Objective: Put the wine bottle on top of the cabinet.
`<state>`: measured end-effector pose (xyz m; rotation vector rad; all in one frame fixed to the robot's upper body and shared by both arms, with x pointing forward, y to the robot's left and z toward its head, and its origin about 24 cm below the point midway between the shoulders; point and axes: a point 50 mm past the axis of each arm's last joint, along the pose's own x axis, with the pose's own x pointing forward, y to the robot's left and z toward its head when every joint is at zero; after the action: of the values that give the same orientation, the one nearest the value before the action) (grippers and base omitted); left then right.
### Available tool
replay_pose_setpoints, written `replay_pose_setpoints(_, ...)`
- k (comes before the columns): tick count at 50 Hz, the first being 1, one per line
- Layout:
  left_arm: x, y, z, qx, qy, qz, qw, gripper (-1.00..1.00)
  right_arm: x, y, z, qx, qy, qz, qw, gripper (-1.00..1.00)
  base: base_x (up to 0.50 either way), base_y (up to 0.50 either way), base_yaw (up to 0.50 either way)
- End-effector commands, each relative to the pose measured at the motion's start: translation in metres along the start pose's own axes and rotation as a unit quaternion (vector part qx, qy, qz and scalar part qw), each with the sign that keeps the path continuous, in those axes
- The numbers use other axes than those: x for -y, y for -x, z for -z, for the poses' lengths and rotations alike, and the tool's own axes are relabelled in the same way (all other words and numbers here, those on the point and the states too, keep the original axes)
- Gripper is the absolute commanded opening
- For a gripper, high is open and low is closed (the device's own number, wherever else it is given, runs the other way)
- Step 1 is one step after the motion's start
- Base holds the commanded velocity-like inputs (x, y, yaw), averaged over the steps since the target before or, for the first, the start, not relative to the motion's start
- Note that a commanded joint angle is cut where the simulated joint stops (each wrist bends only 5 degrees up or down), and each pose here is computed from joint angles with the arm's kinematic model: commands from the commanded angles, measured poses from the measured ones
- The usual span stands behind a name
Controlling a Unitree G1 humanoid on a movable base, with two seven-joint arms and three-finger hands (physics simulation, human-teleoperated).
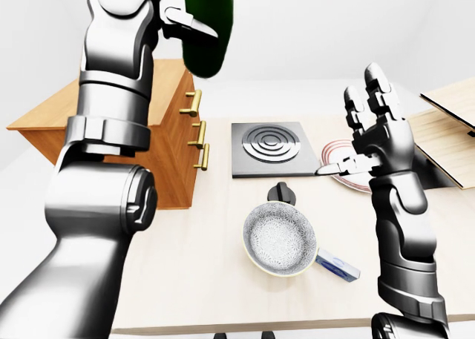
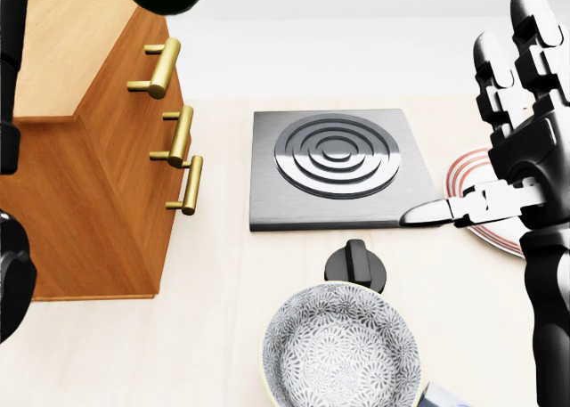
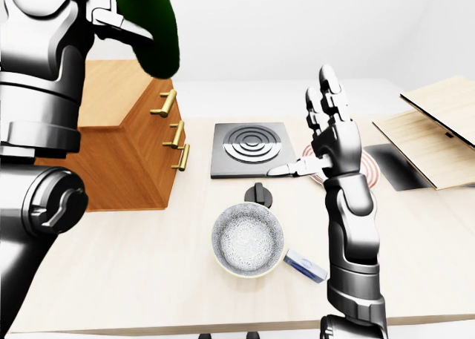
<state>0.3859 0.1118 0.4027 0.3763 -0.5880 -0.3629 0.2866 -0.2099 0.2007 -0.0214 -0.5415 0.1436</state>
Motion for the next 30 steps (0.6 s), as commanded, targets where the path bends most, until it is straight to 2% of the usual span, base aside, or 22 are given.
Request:
replay_pose_setpoints(1,-0.057,0.015,-0.003,-0.037,-0.01,-0.066,0.997,-1.0,0.001,0.001,0.0,-0.001,0.0,0.001,1.0,1.0,0.0,0.0,0.0)
replay_pose_setpoints(11,-0.084,0.036,0.03,-0.101,0.011,-0.112,0.989,-1.0,-0.001,-0.001,0.001,-0.003,0.001,-0.003,1.0,1.0,0.0,0.0,0.0)
replay_pose_setpoints(18,-0.092,0.045,0.042,-0.135,-0.005,-0.117,0.984,-1.0,0.0,-0.001,-0.002,0.002,0.005,-0.002,1.0,1.0,0.0,0.0,0.0)
replay_pose_setpoints(30,-0.098,0.065,0.076,-0.2,-0.024,-0.12,0.972,-1.0,0.0,-0.001,0.0,-0.002,0.005,-0.003,1.0,1.0,0.0,0.0,0.0)
